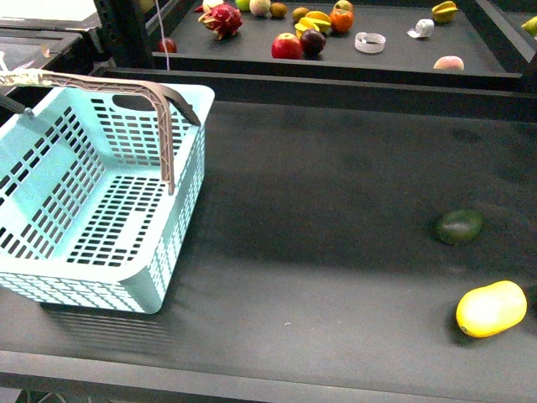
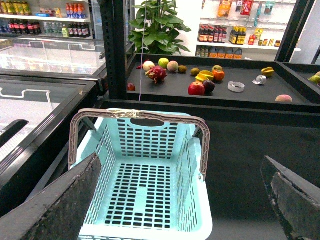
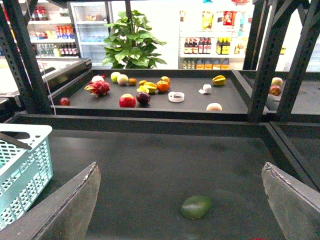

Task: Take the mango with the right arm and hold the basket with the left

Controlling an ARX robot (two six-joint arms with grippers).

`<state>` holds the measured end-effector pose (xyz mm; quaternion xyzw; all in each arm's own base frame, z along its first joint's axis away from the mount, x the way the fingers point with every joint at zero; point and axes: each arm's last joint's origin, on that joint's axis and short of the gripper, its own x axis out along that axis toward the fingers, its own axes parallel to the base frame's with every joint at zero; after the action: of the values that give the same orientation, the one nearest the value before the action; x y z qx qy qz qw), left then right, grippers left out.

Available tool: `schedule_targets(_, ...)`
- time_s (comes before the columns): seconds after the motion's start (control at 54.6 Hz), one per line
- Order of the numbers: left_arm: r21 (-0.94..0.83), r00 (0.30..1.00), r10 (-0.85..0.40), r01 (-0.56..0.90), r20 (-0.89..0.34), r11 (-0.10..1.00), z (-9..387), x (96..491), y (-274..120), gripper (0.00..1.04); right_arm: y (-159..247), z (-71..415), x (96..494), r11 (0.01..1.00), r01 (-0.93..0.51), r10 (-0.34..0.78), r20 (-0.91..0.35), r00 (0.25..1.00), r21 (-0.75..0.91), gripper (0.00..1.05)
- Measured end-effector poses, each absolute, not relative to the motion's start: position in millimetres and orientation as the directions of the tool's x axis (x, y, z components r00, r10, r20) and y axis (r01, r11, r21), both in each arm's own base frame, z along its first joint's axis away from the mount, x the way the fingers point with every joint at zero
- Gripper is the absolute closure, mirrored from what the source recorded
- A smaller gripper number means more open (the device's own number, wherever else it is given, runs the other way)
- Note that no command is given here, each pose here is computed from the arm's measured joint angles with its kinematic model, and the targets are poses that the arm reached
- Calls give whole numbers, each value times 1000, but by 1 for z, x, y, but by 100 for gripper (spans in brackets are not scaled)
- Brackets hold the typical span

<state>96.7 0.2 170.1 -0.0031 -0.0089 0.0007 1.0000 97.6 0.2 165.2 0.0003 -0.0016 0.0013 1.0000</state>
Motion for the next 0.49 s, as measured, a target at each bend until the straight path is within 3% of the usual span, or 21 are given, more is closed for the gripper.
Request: schedule_targets(0.495, -6, 1000, 2, -1, 18, 1000, 170, 97, 0, 8, 0, 165, 98, 1000, -3, 3, 3, 1000, 1, 8)
